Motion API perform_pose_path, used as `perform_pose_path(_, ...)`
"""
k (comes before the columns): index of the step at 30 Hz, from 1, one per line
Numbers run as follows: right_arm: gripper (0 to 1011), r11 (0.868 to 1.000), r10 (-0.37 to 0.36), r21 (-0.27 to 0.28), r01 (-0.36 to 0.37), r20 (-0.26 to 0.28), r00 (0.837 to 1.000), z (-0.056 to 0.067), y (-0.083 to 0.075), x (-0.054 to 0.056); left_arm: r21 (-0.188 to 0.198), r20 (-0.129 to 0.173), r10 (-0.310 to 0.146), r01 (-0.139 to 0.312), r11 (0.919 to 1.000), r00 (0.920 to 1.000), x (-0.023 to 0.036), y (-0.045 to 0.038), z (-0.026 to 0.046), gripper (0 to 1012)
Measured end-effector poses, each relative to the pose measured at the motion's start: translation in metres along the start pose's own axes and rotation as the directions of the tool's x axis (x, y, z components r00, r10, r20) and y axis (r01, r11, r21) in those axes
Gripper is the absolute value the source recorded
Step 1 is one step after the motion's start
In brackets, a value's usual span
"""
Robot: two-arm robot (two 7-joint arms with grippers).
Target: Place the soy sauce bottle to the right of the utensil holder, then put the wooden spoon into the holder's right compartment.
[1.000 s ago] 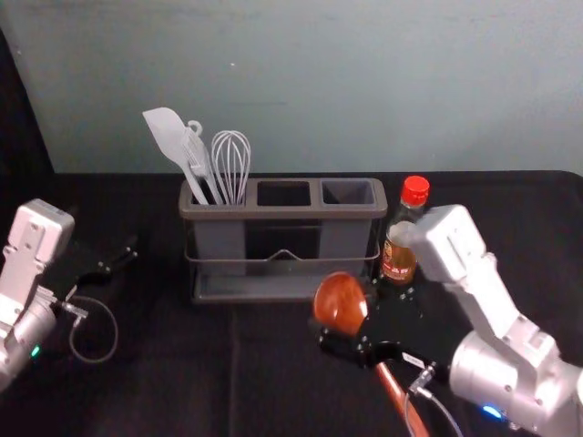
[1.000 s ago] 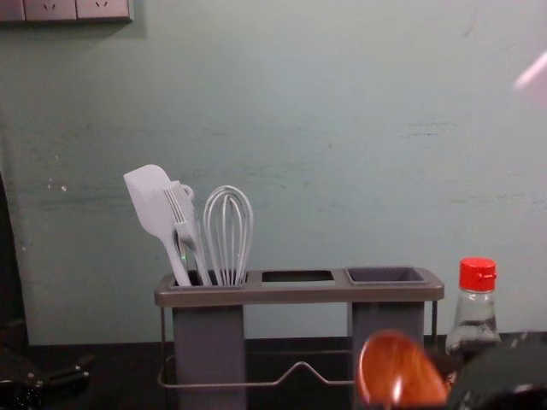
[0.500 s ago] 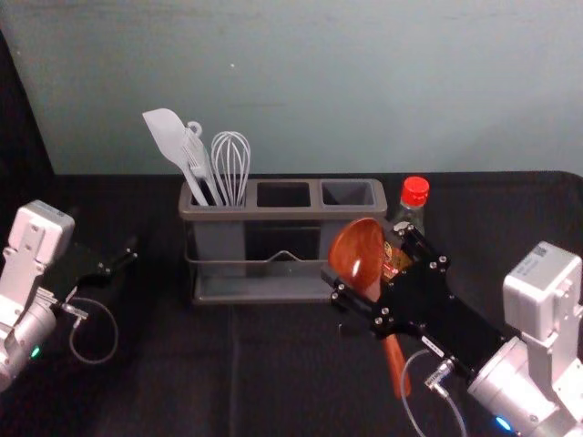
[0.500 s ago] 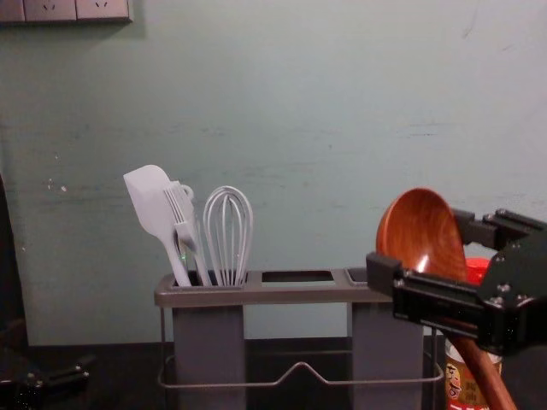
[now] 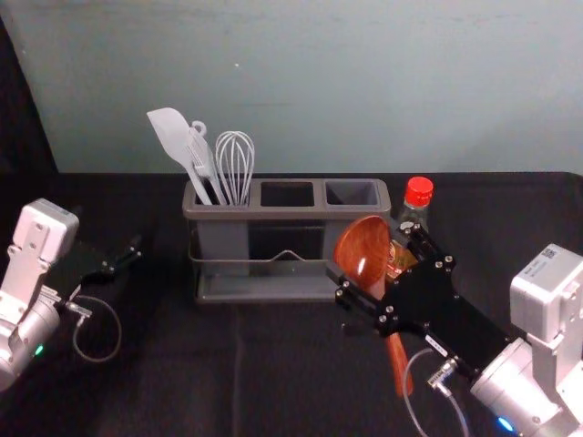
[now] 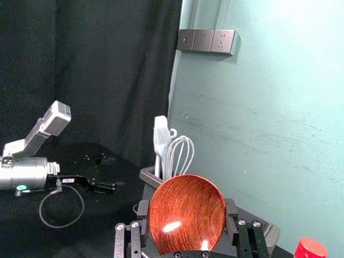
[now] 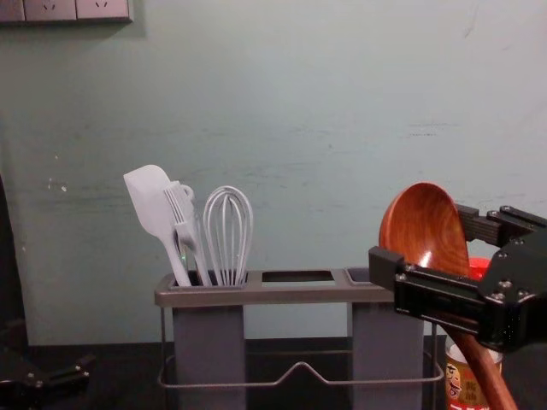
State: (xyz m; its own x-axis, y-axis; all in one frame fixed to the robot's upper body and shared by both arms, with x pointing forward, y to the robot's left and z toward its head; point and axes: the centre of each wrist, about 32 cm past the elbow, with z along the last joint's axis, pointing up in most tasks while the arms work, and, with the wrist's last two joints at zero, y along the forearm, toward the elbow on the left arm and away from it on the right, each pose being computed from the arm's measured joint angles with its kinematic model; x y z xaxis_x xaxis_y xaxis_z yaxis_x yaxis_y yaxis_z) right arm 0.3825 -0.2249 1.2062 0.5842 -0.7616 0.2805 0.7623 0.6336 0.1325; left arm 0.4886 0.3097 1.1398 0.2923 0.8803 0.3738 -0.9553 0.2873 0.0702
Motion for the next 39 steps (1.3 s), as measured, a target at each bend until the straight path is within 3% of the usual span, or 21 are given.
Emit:
perform_pose_path(21, 838, 1.000, 0.001, 0.028, -0.001, 0.014, 1.000, 0.002, 0.004, 0.003, 0.000, 0.000, 0.000, 0.000, 1.0000, 1.0000, 0.0000, 0.0000, 0.0000, 1011)
perform_pose_path(30, 839, 0.996, 0.000, 0.094, -0.009, 0.093, 0.996, 0.029, 0.024, 0.025, 0.000, 0.000, 0.000, 0.000, 1.0000, 1.0000, 0.0000, 0.0000, 0.0000, 1011)
perform_pose_path(39, 838, 0.985, 0.019, 0.165, -0.040, 0.124, 0.992, 0.035, 0.059, 0.057, 0.000, 0.000, 0.000, 0.000, 1.0000, 1.0000, 0.0000, 0.0000, 0.0000, 1011)
